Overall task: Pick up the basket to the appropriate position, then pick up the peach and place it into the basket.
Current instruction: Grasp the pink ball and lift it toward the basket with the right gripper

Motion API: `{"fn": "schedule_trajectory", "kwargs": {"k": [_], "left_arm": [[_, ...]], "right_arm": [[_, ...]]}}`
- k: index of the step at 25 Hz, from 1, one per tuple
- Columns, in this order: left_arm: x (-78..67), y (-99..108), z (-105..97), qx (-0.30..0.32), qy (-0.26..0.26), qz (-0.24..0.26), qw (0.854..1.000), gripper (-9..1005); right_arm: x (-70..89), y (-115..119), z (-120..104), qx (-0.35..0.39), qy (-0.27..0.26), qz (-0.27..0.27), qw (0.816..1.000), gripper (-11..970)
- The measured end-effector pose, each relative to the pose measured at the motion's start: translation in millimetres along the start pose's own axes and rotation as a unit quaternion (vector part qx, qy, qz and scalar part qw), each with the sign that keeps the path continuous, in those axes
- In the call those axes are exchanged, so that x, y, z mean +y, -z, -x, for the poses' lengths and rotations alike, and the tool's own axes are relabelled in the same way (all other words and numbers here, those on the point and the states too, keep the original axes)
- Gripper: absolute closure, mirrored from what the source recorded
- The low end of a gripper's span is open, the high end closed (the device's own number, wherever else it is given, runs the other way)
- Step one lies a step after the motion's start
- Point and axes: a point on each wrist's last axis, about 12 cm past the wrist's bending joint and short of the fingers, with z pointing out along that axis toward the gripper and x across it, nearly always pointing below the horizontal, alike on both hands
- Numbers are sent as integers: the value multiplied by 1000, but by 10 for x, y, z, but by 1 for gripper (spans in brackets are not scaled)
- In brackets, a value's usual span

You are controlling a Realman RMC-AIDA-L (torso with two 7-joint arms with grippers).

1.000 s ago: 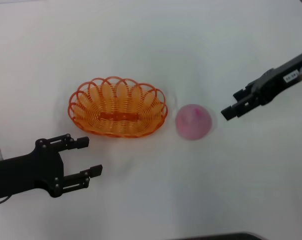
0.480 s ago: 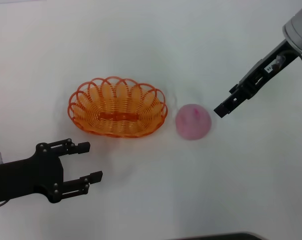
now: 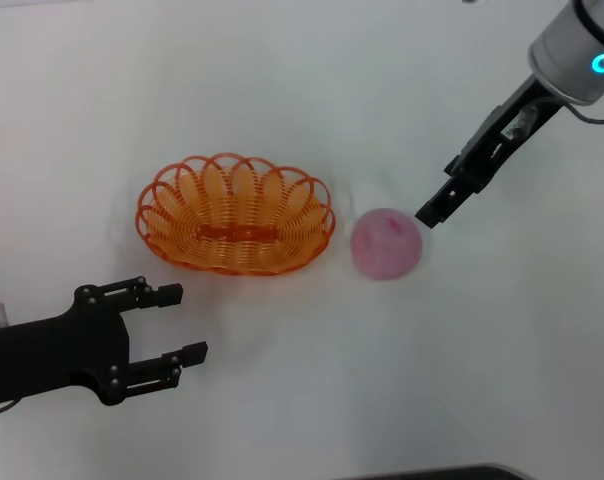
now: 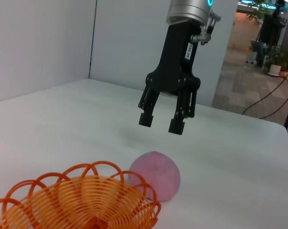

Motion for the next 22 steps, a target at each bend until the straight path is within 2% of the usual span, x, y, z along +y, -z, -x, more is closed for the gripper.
{"fn": "schedule_trajectory", "kwargs": {"k": [8, 22], "left_arm": [[-4, -7, -13, 2, 2, 2, 1000, 293], [3, -8, -12, 2, 2, 4, 1000, 292]], "right_arm": [[78, -57, 120, -9, 24, 2, 1000, 144], [231, -271, 225, 23, 45, -2, 999, 170]]}}
